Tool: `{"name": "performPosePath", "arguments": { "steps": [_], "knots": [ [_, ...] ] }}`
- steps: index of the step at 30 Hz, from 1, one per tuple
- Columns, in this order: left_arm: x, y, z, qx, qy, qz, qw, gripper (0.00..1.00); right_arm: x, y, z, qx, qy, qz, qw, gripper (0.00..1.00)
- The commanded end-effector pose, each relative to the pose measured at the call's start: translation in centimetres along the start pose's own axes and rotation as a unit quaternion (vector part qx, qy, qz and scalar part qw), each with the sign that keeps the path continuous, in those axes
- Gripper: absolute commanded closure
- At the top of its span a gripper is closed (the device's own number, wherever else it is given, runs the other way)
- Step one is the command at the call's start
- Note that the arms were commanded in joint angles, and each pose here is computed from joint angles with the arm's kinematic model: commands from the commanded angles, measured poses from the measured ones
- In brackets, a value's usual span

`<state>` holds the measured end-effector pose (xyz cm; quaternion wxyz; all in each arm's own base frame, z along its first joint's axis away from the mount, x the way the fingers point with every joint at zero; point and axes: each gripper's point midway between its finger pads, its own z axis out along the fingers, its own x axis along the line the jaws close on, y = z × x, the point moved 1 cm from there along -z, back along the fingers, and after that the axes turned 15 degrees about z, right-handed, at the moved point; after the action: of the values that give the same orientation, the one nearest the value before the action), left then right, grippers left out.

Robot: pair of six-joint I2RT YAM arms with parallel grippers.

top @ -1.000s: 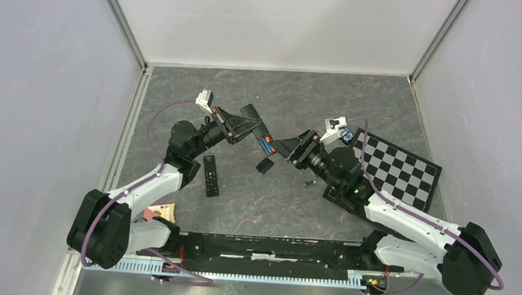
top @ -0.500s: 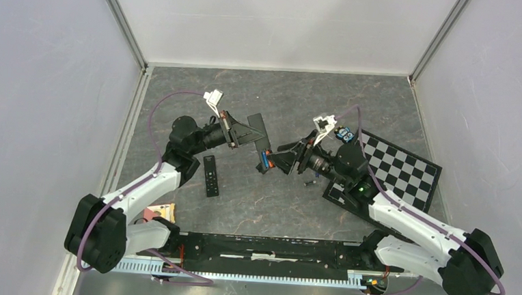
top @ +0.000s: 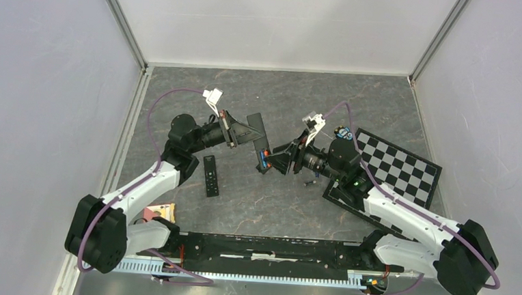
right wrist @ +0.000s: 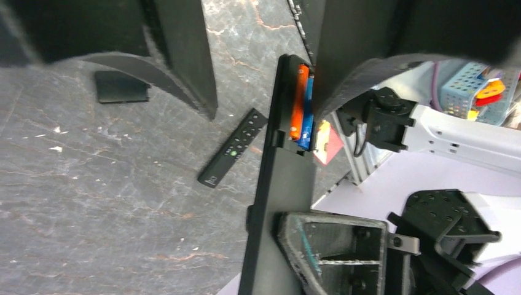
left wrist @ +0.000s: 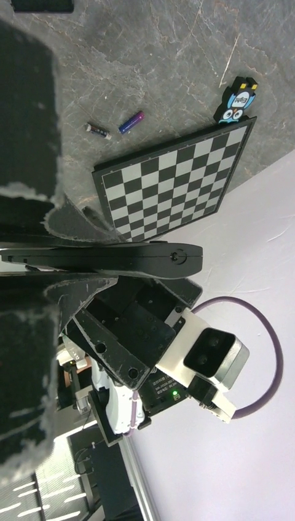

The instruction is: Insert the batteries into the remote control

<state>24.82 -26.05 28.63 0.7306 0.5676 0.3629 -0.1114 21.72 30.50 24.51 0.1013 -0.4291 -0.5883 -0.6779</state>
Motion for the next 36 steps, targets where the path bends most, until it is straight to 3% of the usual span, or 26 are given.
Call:
{"name": "performPosePath", "arguments": {
  "steps": [1, 4, 9, 15, 20, 25, 36],
  "knots": [
    [-2.2, 2.0, 0.0, -0.017, -0.023, 0.050, 0.998, 0.98, -0.1, 0.9, 0.1, -0.009, -0.007, -0.024, 1.000, 0.31],
    [0.8, 1.2, -0.4, -0.010, 0.051, 0.046, 0.998, 0.98, -0.1, 1.6, -0.3, -0.014, -0.020, -0.037, 0.999, 0.25],
    [6.4, 0.5, -3.1, -0.026, 0.201, 0.044, 0.978, 0.98, -1.9, 1.4, -0.6, -0.006, -0.071, -0.043, 0.997, 0.26],
    [9.8, 0.9, -7.7, -0.081, 0.337, 0.041, 0.937, 0.98, -7.6, -0.1, 0.9, 0.054, -0.179, -0.093, 0.978, 0.44],
    [9.9, 1.3, -9.1, -0.098, 0.365, 0.044, 0.925, 0.98, -12.7, -0.5, 3.2, 0.122, -0.251, -0.187, 0.942, 0.54],
    [10.0, 1.3, -9.6, -0.101, 0.373, 0.044, 0.921, 0.98, -16.0, -2.4, 5.6, 0.186, -0.281, -0.224, 0.915, 0.56],
    [10.5, 0.8, -9.6, -0.099, 0.376, 0.035, 0.921, 0.98, -19.2, -6.0, 7.8, 0.257, -0.287, -0.223, 0.895, 0.54]
  ]
}}
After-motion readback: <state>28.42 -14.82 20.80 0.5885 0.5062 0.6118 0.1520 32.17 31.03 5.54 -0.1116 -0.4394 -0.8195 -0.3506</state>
